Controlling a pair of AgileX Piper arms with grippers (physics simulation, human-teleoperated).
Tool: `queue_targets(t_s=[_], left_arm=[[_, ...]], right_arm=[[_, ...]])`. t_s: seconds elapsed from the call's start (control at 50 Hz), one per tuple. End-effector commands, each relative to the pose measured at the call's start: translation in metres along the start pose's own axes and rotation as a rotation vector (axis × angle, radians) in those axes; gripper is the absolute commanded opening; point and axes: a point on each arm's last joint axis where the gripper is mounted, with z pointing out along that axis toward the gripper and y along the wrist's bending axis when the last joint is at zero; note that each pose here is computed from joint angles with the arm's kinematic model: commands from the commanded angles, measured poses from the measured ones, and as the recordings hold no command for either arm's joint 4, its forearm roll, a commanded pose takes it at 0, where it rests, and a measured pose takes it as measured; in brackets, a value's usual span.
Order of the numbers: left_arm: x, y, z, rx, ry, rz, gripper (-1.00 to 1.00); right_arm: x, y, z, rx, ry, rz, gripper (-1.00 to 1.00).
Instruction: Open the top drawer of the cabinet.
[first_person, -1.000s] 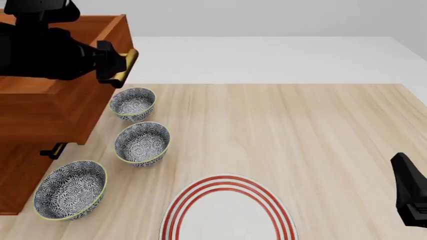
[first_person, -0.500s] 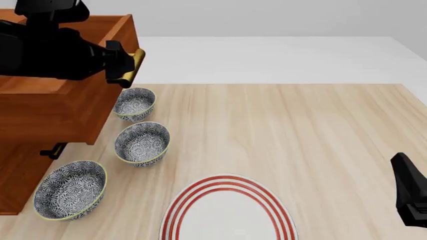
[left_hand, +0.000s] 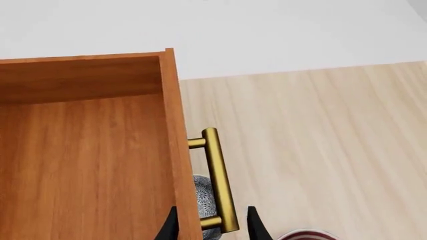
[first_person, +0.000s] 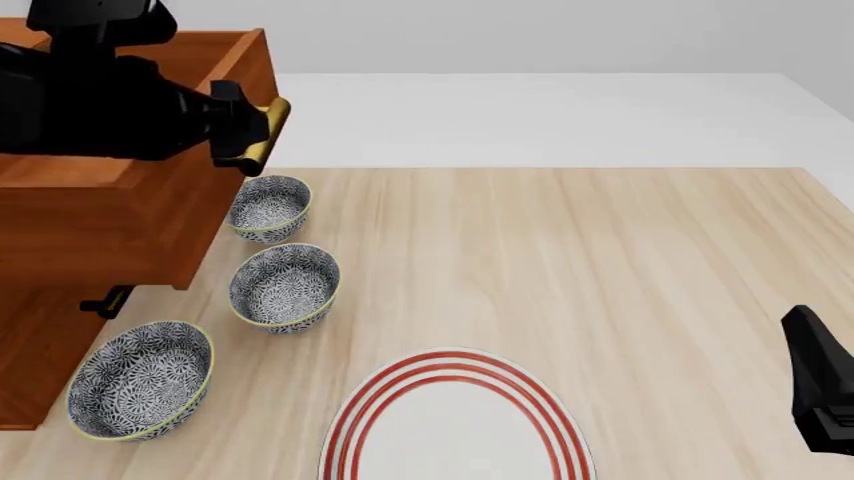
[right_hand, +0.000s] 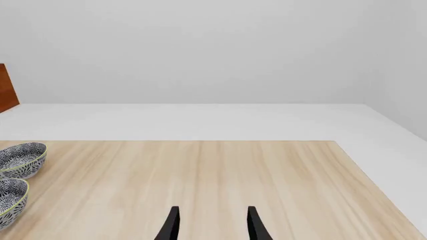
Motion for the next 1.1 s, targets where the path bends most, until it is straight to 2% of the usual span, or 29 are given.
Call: queue_targets(t_s=[0.02,0.32,0.4,0.64,1.1], left_arm=[[0.083,-0.044,0.062,0.158,0.312,0.201,1.00],[0.081,-0.046,0.059,0.166,0.306,0.205,1.00],[0.072,-0.047,0.052,0.169,0.286,0.200,1.00],[0.025,-0.049,0.018,0.181,0.172,0.181,1.00],[-0.028,-0.048,-0.032,0.196,0.029,0.155,1.00]], right_arm=[[0.000,0.000,0.000,0.000,0.000,0.000,1.00],[0.000,0.000,0.000,0.000,0.000,0.000,1.00],[0.000,0.000,0.000,0.000,0.000,0.000,1.00],[0.000,0.000,0.000,0.000,0.000,0.000,1.00],[0.000,0.000,0.000,0.000,0.000,0.000,1.00]])
